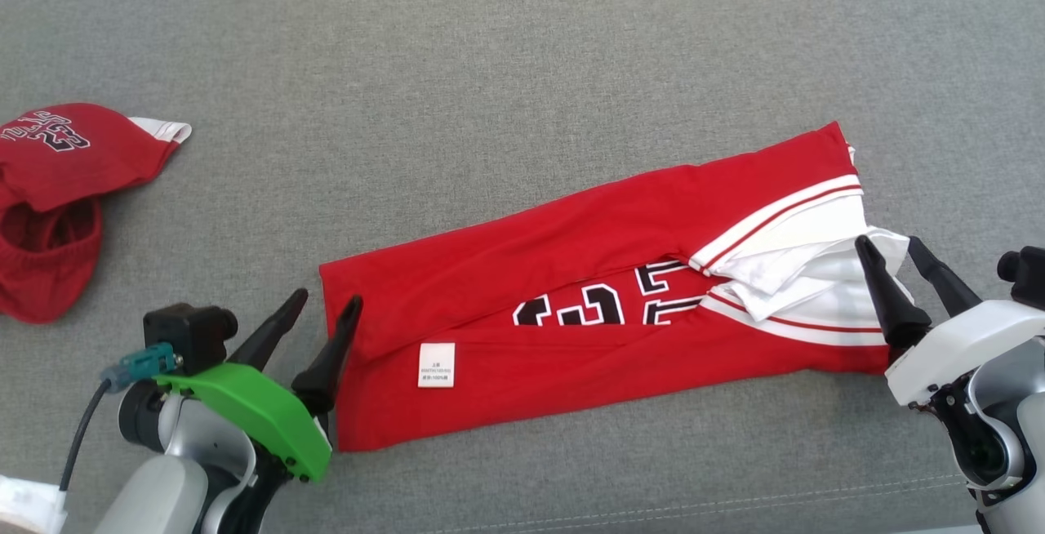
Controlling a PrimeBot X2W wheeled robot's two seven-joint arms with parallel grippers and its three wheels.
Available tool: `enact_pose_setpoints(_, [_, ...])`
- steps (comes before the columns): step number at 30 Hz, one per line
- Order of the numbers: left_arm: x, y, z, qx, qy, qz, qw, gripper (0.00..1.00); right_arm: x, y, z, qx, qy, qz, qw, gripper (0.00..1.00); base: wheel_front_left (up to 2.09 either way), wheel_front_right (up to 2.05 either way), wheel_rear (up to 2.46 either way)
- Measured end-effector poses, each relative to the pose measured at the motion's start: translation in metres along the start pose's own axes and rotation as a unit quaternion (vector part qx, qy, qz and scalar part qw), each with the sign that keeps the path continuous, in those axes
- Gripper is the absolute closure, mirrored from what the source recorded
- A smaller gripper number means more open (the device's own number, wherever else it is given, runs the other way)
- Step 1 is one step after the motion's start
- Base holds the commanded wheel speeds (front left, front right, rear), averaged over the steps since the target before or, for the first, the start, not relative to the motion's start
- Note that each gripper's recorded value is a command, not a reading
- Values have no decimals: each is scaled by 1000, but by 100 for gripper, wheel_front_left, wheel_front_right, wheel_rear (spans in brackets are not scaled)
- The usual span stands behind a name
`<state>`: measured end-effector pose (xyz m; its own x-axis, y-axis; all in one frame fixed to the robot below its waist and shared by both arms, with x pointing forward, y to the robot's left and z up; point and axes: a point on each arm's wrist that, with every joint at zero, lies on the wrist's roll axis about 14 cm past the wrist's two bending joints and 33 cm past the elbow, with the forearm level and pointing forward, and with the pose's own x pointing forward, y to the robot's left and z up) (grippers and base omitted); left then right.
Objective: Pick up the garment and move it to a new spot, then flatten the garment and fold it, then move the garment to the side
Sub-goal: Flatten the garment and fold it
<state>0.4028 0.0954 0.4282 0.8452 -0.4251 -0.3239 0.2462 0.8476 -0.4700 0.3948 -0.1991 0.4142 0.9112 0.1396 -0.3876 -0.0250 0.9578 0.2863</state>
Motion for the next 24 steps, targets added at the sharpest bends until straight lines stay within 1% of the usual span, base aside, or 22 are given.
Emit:
enact_pose_setpoints(7, [-18,-1,-19,-7,21,4,1000,0,-8,-4,-5,-9,10,-5,1000,0,0,0,0])
enact_pose_setpoints(9, [-20,-2,-11,-7,6,5,1000,0,-10,-8,0,-9,3,-14,1000,0,0,0,0])
enact_pose_setpoints(13, [-21,8,14,-7,-46,28,999,0,-12,-17,6,-11,-5,-31,999,0,0,0,0])
enact_pose_setpoints(17, [-21,15,43,20,-102,47,993,0,-9,-19,10,-10,-10,-36,999,0,0,0,0])
enact_pose_setpoints(20, [-19,14,51,35,-120,47,991,0,-4,-22,12,-10,-8,-43,999,0,0,0,0])
enact_pose_setpoints(24, [-17,12,52,44,-126,46,990,0,6,-27,12,-8,1,-53,999,0,0,0,0])
